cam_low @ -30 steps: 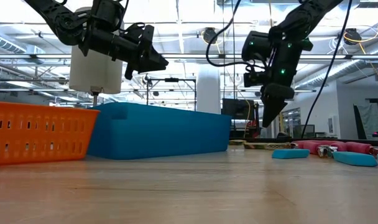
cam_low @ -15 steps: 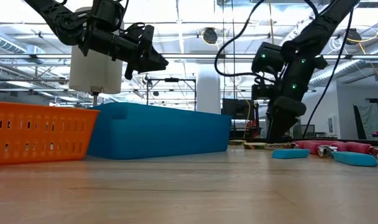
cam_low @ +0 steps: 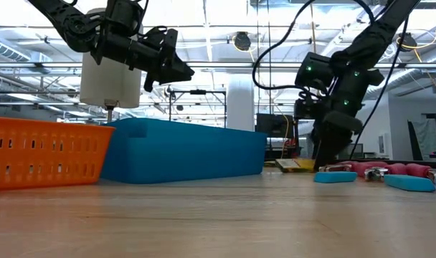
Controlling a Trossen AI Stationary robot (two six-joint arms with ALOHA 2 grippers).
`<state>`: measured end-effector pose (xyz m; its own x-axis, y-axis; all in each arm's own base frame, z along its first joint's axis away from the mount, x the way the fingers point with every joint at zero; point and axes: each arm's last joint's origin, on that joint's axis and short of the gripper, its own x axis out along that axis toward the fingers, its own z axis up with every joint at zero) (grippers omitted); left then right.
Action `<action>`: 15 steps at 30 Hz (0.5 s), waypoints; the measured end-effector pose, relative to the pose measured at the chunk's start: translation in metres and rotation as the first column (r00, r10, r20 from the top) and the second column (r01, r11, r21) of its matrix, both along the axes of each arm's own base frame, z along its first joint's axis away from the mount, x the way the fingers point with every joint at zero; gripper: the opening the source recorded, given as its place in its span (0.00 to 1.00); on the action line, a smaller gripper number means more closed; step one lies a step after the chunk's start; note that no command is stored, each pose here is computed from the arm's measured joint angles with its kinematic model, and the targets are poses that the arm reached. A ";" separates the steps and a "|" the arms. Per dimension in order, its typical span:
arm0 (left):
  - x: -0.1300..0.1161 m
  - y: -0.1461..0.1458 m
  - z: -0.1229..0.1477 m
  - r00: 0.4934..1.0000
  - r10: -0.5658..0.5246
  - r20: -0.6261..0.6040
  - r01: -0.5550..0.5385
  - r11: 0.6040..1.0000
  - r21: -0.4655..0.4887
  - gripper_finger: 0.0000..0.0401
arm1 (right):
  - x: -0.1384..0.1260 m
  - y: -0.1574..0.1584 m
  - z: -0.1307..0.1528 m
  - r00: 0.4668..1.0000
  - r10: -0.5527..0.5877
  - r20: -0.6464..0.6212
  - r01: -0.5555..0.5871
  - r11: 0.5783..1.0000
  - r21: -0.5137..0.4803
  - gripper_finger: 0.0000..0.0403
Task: Pick & Place School Supplies
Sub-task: Put the yellow crayon box into the white bin
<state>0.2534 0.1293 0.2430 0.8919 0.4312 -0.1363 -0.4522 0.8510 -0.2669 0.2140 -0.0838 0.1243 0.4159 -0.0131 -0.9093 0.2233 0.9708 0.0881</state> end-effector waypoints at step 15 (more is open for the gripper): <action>0.000 0.000 0.000 1.000 -0.001 -0.002 0.001 1.000 0.004 0.23 | -0.001 0.000 -0.001 1.000 0.025 -0.013 -0.025 0.999 -0.027 0.39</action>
